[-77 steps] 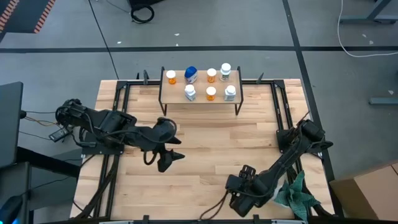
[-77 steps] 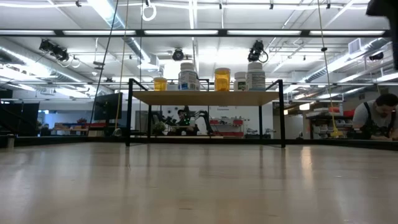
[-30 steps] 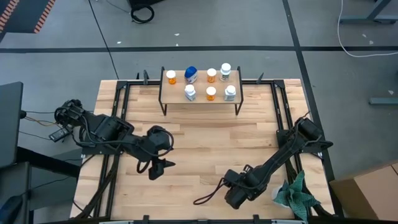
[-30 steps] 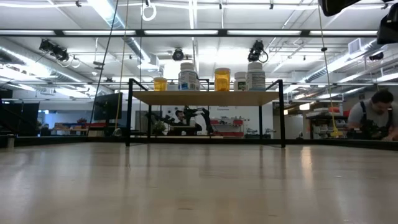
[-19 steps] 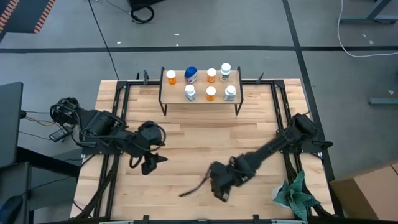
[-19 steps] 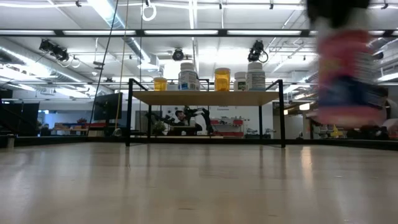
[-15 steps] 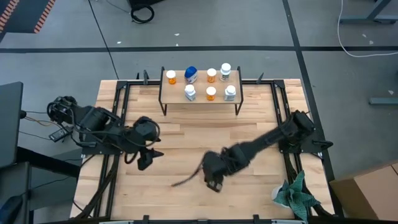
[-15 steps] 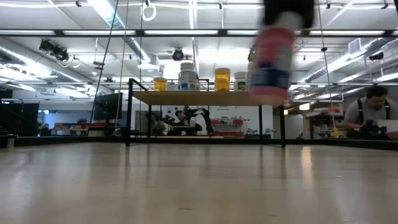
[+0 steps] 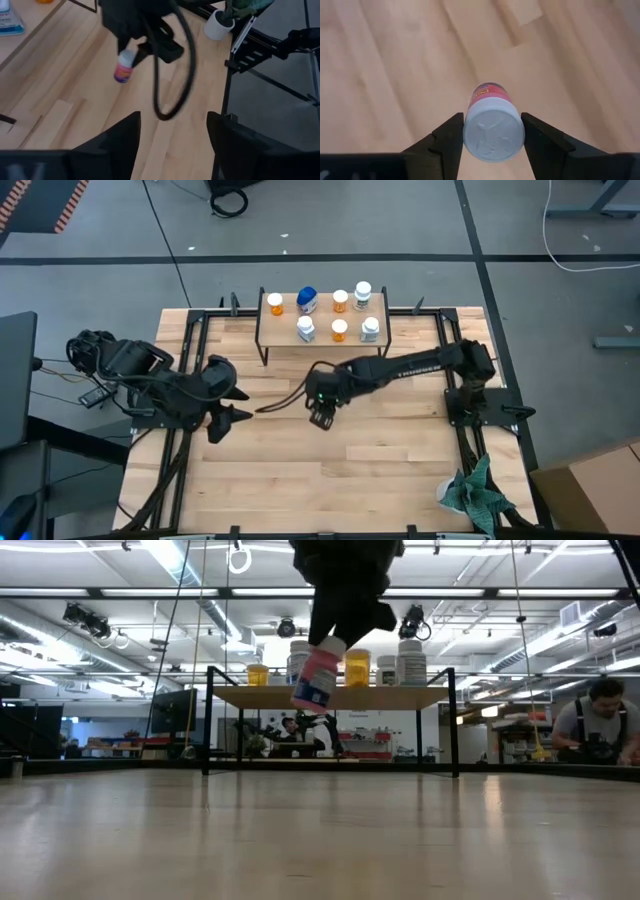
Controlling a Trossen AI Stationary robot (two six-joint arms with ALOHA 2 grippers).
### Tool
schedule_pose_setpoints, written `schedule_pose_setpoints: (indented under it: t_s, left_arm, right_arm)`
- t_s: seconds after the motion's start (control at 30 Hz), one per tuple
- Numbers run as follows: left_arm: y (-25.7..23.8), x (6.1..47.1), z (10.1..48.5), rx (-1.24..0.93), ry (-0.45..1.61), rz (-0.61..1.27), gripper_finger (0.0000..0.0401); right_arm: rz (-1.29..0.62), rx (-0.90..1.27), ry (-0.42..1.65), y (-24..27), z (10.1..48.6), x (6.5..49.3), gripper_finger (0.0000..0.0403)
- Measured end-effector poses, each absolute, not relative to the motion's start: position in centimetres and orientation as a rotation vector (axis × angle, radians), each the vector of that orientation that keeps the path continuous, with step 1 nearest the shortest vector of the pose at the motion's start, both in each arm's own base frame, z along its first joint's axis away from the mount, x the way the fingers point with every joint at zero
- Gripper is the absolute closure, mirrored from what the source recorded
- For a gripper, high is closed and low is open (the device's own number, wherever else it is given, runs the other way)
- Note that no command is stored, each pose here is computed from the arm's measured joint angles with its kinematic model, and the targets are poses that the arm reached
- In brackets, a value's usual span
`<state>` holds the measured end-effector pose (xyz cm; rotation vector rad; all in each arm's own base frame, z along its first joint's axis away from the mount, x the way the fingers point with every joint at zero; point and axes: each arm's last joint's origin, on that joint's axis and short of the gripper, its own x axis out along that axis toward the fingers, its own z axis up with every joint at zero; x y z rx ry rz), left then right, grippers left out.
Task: Pick and place medicine bottles onto shelf by color
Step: Put the pink medicine bottle on the shelf
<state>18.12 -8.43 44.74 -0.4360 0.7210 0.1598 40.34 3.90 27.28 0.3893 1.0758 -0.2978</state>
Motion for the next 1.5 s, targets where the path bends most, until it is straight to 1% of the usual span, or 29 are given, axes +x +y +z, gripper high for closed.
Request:
schedule_pose_setpoints:
  t_s: [0.1, 0.17, 0.33, 0.4, 0.57, 0.77, 1.07, 1.23, 1.37, 1.5]
  left_arm:
    - [-8.4, 18.1, 44.7, -0.419, 0.721, 0.154, 0.0175]
    - [-8.4, 18.1, 44.7, -0.418, 0.722, 0.154, 0.0180]
    - [-8.4, 18.1, 44.7, -0.426, 0.721, 0.156, 0.0191]
    - [-8.4, 18.1, 44.7, -0.441, 0.721, 0.162, 0.0195]
    - [-8.4, 18.1, 44.8, -0.445, 0.719, 0.163, 0.0204]
    - [-8.4, 18.1, 44.8, -0.447, 0.716, 0.162, 0.0209]
    - [-8.5, 18.2, 44.8, -0.476, 0.708, 0.168, 0.0211]
    - [-8.5, 18.2, 44.8, -0.478, 0.708, 0.169, 0.0213]
    - [-8.5, 18.2, 44.8, -0.477, 0.707, 0.169, 0.0210]
    - [-8.6, 18.6, 44.6, -0.448, 0.705, 0.197, 0.0202]
  right_arm:
    - [-0.295, 0.353, 1.098, 2.6, 26.4, 40.9, 0.0214]
    - [-0.283, 0.354, 1.148, 2.2, 25.0, 41.3, 0.0214]
    - [-0.284, 0.362, 1.221, 2.2, 22.0, 42.4, 0.0212]
    - [-0.287, 0.364, 1.221, 2.1, 21.4, 42.7, 0.0211]
    - [-0.287, 0.377, 1.163, 1.6, 21.0, 43.5, 0.0211]
    - [-0.287, 0.372, 1.169, 1.5, 20.7, 43.6, 0.0209]
    - [-0.271, 0.343, 1.167, 1.5, 20.7, 43.7, 0.0193]
    - [-0.268, 0.344, 1.166, 1.5, 20.7, 43.7, 0.0175]
    - [-0.256, 0.369, 1.173, 1.6, 20.9, 43.6, 0.0150]
    - [-0.235, 0.402, 1.184, 1.8, 22.7, 42.6, 0.0124]
